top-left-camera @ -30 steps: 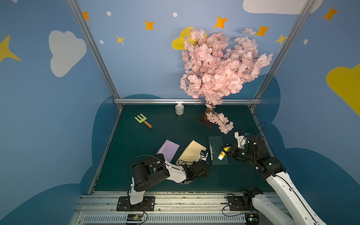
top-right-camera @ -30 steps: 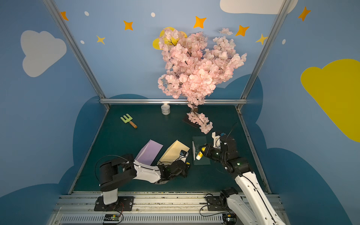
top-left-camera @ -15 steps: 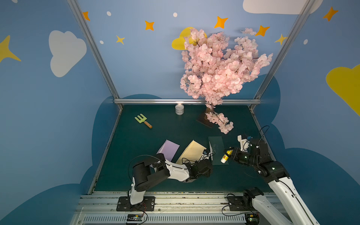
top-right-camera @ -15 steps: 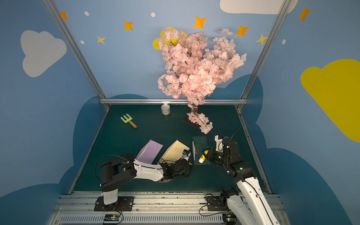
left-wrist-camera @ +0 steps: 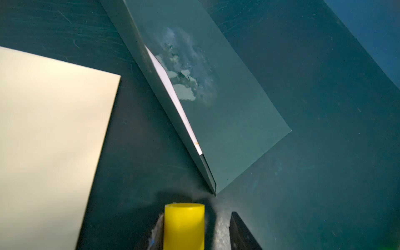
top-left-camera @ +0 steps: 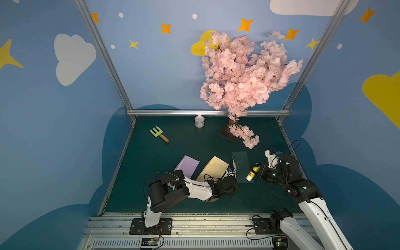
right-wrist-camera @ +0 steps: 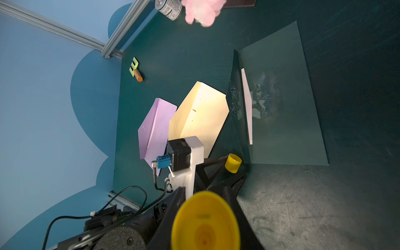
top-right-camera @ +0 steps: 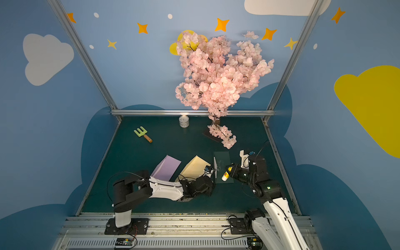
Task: Seal the envelope with a glue stick
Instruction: Place the lid at the center of the board, then unscrew the glue stick.
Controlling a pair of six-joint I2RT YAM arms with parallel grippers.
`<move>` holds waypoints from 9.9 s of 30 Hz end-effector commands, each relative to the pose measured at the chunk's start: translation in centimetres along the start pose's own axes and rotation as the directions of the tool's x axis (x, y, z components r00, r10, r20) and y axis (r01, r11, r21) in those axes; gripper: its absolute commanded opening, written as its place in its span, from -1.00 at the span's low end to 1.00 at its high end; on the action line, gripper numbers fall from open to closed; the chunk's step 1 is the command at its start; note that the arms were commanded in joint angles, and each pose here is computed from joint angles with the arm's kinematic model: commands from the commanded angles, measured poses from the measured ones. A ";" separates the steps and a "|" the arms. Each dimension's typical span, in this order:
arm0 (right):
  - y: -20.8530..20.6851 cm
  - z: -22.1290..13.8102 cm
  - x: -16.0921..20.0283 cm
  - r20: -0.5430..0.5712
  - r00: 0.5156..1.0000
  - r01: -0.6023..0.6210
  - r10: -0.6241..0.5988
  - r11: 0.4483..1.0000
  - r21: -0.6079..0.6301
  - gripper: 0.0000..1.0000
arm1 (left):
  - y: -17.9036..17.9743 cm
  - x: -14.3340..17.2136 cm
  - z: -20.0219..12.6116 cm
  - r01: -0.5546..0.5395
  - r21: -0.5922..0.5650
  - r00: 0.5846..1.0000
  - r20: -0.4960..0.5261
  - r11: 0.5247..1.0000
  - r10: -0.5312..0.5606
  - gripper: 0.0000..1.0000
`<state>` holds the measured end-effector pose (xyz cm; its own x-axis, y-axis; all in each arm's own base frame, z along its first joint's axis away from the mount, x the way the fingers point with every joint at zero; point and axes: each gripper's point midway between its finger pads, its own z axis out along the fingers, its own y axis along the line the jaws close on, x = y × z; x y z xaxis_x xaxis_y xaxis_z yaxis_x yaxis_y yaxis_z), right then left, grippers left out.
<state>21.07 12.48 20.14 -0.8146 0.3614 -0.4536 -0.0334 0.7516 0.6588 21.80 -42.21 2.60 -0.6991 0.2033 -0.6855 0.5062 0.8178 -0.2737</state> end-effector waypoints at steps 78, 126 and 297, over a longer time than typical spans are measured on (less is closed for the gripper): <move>4.1 3.1 0.4 -0.002 1.000 0.022 -0.023 0.951 -0.309 -1.00 | -7.7 -10.6 -8.5 0.007 0.762 0.999 -0.037 0.647 0.033 -0.15; 7.8 -0.2 -1.3 -0.071 0.993 0.030 -0.092 0.791 -0.611 -0.47 | -8.6 -12.0 -15.5 -0.045 0.852 0.996 0.079 0.522 -0.043 -0.95; 9.6 1.8 -1.4 -0.225 0.973 -0.116 -0.053 0.729 -0.675 -0.20 | -6.0 -12.6 -15.6 0.164 0.759 0.977 -0.036 0.630 -0.212 -0.95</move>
<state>23.26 19.93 26.10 -0.9200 0.2119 -0.3297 -0.3030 0.1492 0.9413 19.70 -40.86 22.17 -0.8212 0.0571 -0.5677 0.5671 0.1918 -0.8010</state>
